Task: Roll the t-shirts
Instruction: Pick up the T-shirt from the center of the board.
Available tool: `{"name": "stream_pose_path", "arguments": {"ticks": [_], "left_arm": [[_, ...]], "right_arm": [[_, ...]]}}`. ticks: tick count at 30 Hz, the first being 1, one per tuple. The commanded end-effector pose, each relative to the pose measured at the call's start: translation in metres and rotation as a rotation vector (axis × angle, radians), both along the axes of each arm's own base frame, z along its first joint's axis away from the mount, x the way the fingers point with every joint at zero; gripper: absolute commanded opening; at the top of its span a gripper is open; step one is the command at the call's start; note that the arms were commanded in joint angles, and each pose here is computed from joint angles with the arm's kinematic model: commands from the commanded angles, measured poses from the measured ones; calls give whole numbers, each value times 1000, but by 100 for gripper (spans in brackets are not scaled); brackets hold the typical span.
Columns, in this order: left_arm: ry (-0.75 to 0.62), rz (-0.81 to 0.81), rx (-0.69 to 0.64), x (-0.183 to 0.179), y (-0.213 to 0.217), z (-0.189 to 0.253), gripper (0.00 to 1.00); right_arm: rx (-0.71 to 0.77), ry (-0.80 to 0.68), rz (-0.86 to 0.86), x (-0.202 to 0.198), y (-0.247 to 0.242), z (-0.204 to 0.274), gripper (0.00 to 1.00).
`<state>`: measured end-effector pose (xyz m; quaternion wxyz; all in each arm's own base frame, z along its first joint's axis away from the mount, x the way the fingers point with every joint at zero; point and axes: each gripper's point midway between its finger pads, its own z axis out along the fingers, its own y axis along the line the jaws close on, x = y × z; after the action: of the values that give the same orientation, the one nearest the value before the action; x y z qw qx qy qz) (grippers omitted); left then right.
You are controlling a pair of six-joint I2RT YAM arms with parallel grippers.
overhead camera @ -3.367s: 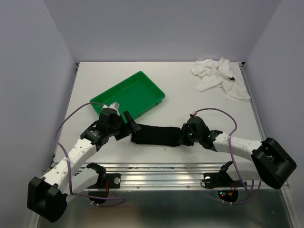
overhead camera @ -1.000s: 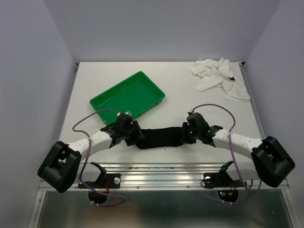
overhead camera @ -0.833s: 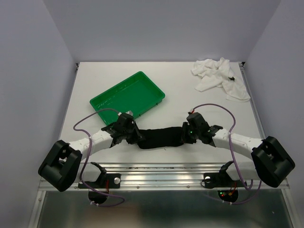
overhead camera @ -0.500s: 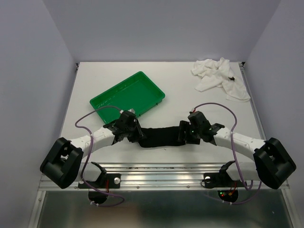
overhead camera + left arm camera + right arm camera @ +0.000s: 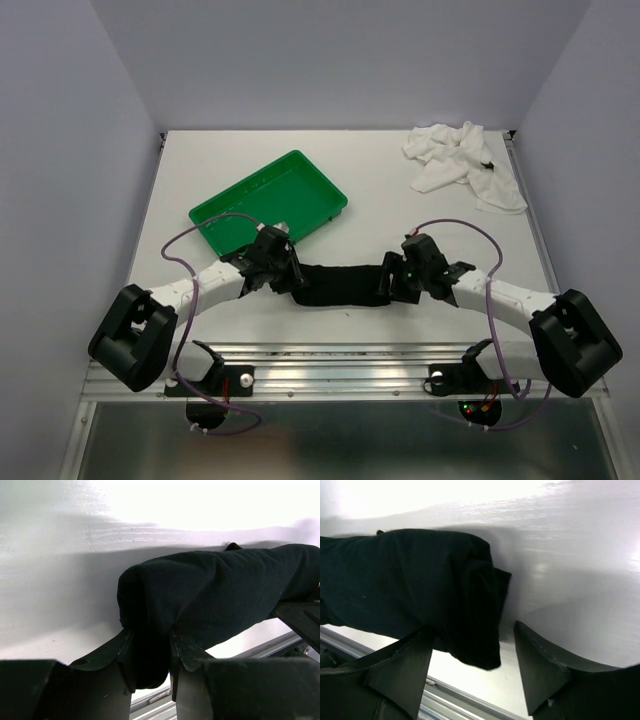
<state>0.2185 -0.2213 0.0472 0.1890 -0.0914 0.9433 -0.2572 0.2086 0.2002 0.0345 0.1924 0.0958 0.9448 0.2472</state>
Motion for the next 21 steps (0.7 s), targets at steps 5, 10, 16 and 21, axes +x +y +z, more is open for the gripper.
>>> {"name": "stream_pose_path", "arguments": {"ticks": [5,10,16,21], "left_arm": [[-53,-35,-14,11,-8,15,0],[-74,-42,-33,12,-10,26,0],[-161,11,-28,23,-3,65,0],[-254,37,-18,34,3,110,0]], "right_arm": [[97,-15,-24,16,20,-5,29],[116,-59,-17,31,29,18,1],[60,-168,-3,50,24,67,1],[59,-263,23,72,32,121,1]]}}
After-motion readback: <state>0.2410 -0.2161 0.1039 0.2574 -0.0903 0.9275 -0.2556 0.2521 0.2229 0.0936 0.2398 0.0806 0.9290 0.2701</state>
